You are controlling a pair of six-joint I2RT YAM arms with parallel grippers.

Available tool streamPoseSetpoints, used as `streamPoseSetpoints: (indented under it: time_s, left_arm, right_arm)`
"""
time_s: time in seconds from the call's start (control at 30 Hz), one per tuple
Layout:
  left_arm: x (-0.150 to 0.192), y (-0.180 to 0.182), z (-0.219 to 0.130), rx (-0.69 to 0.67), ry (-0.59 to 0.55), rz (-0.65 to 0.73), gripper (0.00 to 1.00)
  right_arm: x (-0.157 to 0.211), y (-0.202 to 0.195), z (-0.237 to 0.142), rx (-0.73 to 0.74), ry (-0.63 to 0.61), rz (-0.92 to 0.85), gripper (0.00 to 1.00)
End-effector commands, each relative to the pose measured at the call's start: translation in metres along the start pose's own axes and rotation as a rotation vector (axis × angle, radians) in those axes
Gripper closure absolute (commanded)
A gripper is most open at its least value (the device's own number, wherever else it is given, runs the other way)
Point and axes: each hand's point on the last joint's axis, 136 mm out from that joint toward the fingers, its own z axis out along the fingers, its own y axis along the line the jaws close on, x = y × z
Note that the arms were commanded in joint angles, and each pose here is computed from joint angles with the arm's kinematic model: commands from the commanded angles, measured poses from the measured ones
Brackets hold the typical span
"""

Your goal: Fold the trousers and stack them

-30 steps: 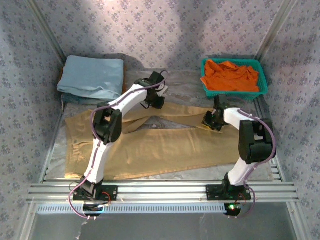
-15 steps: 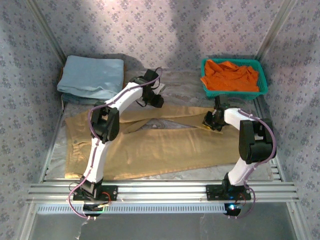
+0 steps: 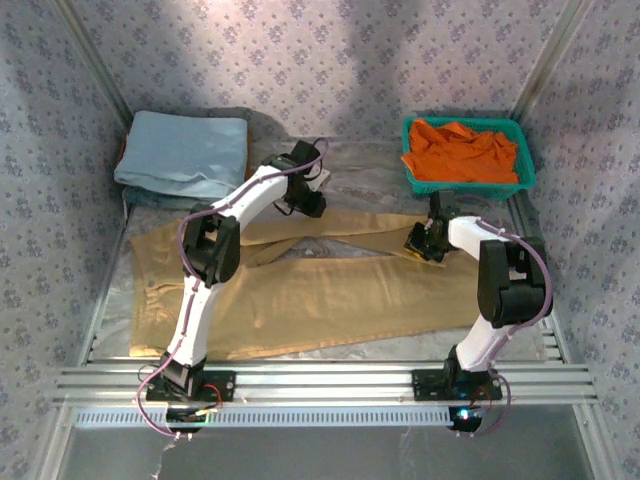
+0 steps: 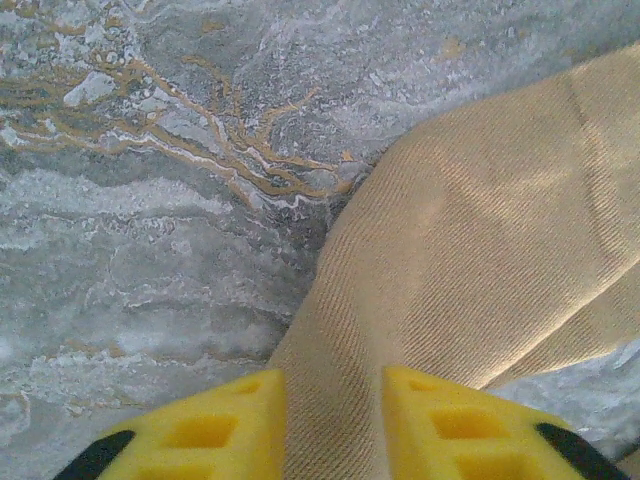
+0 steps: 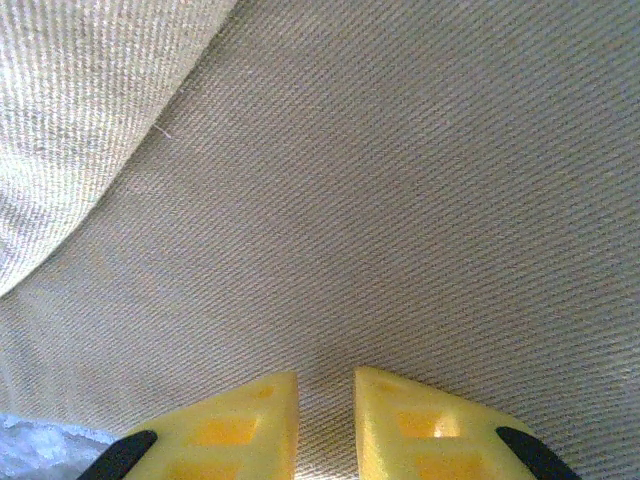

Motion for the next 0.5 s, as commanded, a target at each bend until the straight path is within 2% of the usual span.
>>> streamPoseSetpoints:
  time_s: [0.0, 0.07, 0.17, 0.23, 0.3, 0.37, 0.47]
  left_arm:
    - [0.009, -0.001, 0.003, -0.016, 0.033, 0.019, 0.78]
    - [0.01, -0.001, 0.006, -0.013, 0.037, 0.019, 0.82]
    - [0.013, 0.0, 0.008, -0.016, 0.048, 0.018, 0.82]
    - [0.015, 0.001, 0.007, -0.027, 0.057, 0.022, 0.7]
    - [0.018, 0.003, 0.009, -0.035, 0.063, 0.022, 0.68]
    - [0.02, 0.005, 0.01, -0.046, 0.068, 0.021, 0.7]
    - [0.022, 0.005, 0.012, -0.049, 0.073, 0.021, 0.79]
  right_arm:
    - [0.003, -0.001, -0.001, -0.002, 0.006, 0.001, 0.78]
    - [0.002, -0.002, -0.002, 0.003, 0.003, -0.001, 0.78]
    - [0.002, -0.003, -0.003, 0.005, 0.003, 0.001, 0.78]
    - [0.001, -0.002, -0.004, 0.003, -0.002, 0.0, 0.78]
    - [0.001, -0.002, -0.005, 0.001, -0.004, 0.001, 0.78]
    - [0.0, -0.001, -0.005, -0.001, -0.006, 0.001, 0.78]
    - [0.0, 0.0, -0.006, -0.002, -0.008, -0.001, 0.79]
